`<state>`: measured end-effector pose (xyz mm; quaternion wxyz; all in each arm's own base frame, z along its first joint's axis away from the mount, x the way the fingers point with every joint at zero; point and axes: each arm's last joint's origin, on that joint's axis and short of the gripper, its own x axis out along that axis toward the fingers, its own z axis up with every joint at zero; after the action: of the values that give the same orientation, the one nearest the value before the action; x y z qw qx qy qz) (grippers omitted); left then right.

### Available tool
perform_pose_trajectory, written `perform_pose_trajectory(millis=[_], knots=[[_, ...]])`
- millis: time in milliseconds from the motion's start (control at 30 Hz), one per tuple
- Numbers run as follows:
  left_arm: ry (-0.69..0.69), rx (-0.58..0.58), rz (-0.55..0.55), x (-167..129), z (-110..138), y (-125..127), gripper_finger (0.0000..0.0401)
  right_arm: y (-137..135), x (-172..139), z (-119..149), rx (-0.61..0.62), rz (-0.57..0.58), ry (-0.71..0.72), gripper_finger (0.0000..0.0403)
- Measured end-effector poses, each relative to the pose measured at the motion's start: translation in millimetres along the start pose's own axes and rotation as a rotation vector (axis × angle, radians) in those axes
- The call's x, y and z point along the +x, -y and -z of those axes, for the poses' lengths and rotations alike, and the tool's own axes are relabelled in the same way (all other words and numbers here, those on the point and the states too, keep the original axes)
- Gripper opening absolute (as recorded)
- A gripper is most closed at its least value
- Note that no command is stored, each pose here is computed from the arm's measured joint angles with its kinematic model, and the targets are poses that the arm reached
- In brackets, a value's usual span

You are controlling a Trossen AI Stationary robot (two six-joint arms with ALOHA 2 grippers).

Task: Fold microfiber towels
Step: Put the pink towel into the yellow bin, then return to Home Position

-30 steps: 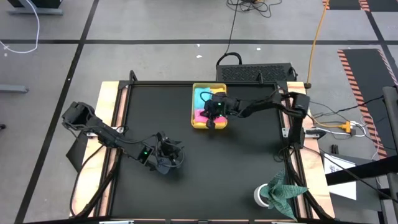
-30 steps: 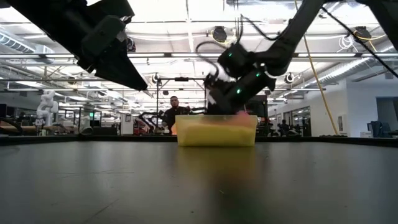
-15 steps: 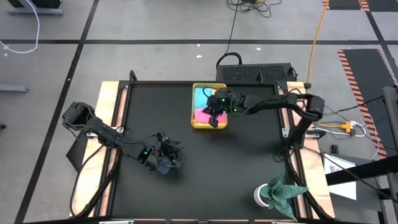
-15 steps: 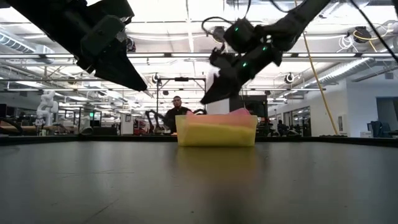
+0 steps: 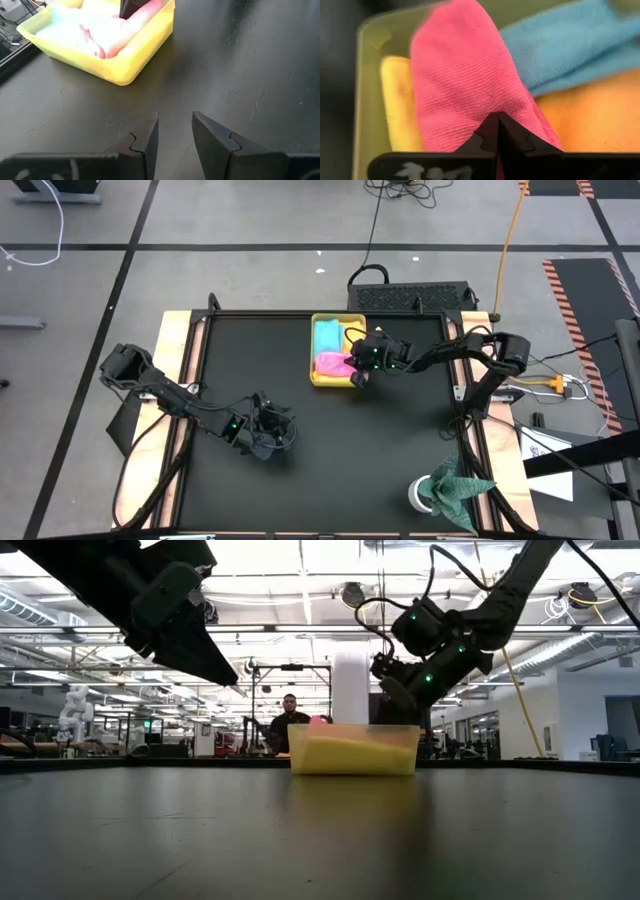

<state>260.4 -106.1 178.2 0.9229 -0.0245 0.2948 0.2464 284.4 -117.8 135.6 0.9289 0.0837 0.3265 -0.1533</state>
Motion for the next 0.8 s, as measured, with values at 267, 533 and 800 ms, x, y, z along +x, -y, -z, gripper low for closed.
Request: perform_pose_trajectory(millis=[267,533,800], knots=[[0.015,-0.009,0.004,0.0,-1.7,0.9,0.0122,-5.5,-24.8,-22.1,-0.046,-0.011,0.142,0.0000],[0.042,-0.013,0.008,-0.9,-1.1,5.6,0.0122,-39.2,-89.7,-40.6,-0.130,-0.100,0.201,0.0000],[0.088,0.016,0.048,-5.6,-4.0,12.6,0.0122,-73.7,-164.9,-24.0,-0.195,-0.259,0.201,0.0000]])
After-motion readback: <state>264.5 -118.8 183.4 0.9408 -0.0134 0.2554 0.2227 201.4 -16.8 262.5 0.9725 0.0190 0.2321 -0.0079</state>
